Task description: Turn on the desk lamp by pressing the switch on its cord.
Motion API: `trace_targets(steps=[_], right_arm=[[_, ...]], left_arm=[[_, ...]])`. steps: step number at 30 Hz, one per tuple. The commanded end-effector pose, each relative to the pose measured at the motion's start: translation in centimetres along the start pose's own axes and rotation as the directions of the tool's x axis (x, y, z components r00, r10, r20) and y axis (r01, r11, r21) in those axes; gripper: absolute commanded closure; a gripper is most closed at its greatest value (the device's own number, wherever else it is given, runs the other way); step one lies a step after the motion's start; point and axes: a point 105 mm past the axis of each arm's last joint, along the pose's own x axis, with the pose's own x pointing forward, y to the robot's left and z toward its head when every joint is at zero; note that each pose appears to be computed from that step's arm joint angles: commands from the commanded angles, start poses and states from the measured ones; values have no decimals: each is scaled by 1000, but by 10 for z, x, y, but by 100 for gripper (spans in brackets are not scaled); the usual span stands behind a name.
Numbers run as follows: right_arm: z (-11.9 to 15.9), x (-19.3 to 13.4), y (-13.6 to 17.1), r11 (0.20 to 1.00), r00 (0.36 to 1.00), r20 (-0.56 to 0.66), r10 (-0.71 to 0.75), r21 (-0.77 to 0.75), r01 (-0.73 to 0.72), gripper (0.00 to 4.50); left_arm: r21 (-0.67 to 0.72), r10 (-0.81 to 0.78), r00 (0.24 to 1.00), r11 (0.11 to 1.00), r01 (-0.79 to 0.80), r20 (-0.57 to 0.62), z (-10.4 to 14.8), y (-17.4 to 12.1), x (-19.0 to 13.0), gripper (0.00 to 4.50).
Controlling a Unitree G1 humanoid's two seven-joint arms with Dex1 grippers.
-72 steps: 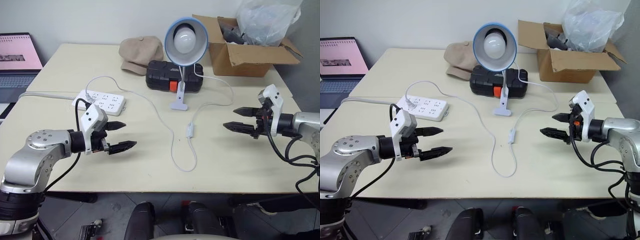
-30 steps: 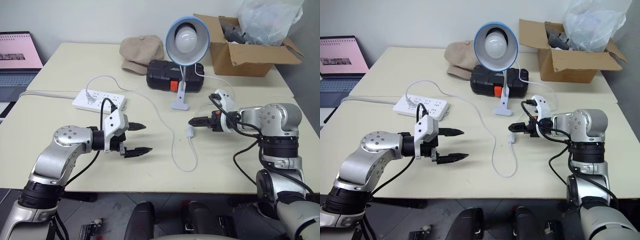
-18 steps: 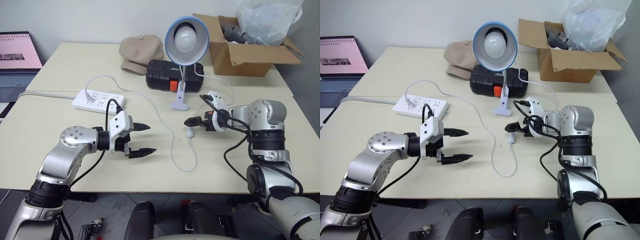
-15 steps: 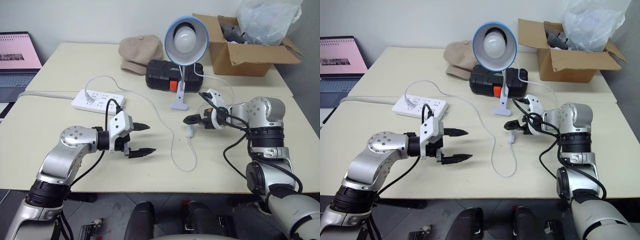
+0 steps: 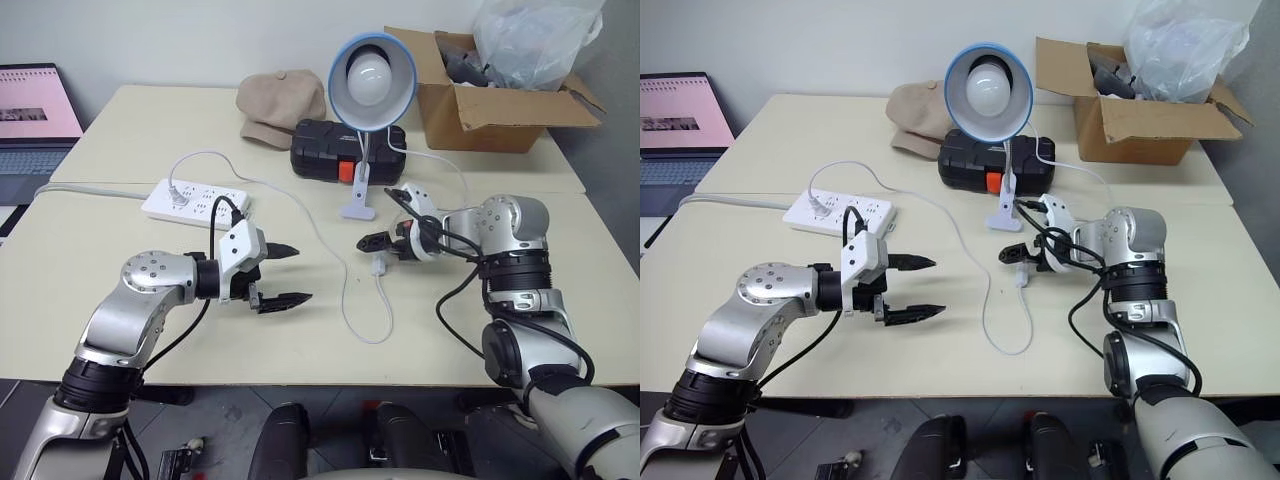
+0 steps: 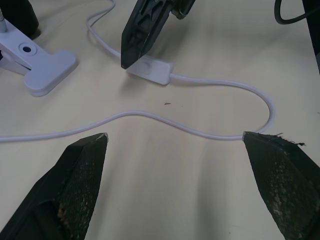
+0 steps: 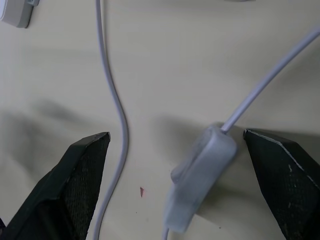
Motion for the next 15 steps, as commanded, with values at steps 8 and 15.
trace_targets(steps=[8, 15], right_arm=[[12, -3, -2, 1000, 999, 49, -15, -11, 15, 226], [9, -3, -10, 999, 998, 45, -33, 10, 33, 373]], left_arm=[[49, 22, 999, 999, -23, 24, 12, 3, -3, 0], [49, 6, 1000, 999, -6, 9, 10, 2, -3, 0]])
